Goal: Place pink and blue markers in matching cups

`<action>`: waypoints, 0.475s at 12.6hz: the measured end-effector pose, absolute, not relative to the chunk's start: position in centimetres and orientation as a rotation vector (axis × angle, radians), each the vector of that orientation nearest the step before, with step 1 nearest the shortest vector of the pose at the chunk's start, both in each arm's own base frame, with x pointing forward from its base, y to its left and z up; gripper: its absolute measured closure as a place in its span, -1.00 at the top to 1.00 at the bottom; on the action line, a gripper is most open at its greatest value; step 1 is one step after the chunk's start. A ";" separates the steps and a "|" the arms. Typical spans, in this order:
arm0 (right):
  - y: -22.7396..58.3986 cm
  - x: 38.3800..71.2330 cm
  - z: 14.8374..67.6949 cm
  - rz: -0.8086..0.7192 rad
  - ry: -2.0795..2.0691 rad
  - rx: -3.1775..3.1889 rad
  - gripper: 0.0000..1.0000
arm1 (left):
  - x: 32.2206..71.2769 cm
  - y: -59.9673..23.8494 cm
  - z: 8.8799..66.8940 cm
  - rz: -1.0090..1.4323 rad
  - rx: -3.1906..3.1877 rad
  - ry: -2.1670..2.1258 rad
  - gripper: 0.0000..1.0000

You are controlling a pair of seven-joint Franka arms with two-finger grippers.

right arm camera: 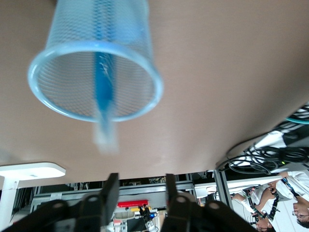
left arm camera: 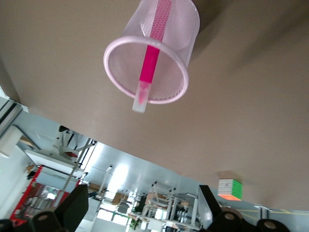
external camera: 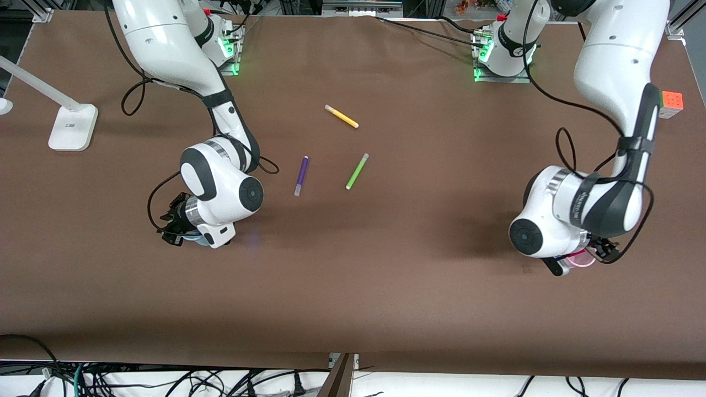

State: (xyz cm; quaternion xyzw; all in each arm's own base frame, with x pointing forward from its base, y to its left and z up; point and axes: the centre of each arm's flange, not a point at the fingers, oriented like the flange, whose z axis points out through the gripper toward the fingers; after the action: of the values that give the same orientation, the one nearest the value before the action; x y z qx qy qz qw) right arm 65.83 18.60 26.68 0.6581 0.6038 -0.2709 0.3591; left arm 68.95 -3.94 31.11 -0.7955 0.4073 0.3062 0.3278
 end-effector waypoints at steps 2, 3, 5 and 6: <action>19.4 66.7 29.1 -0.630 1.545 1.807 0.47 | 68.5 -4.2 36.5 0.762 -2.213 1.007 1.00; 19.6 67.2 30.6 -0.589 1.530 1.882 0.75 | 68.2 -4.3 39.6 0.739 -2.288 0.975 1.00; 18.6 68.3 34.3 -0.475 1.445 2.100 1.00 | 67.8 -4.7 45.5 0.655 -2.432 0.931 1.00; 17.6 68.8 36.4 -0.406 1.374 2.233 1.00 | 67.5 -5.1 48.2 0.592 -2.512 0.911 1.00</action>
State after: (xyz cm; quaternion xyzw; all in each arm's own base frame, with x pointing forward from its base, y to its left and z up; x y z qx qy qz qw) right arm 68.82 17.57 36.41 0.8167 0.5025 -0.1485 0.2418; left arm 67.54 -5.07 48.20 -0.8992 0.3260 0.2118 0.2009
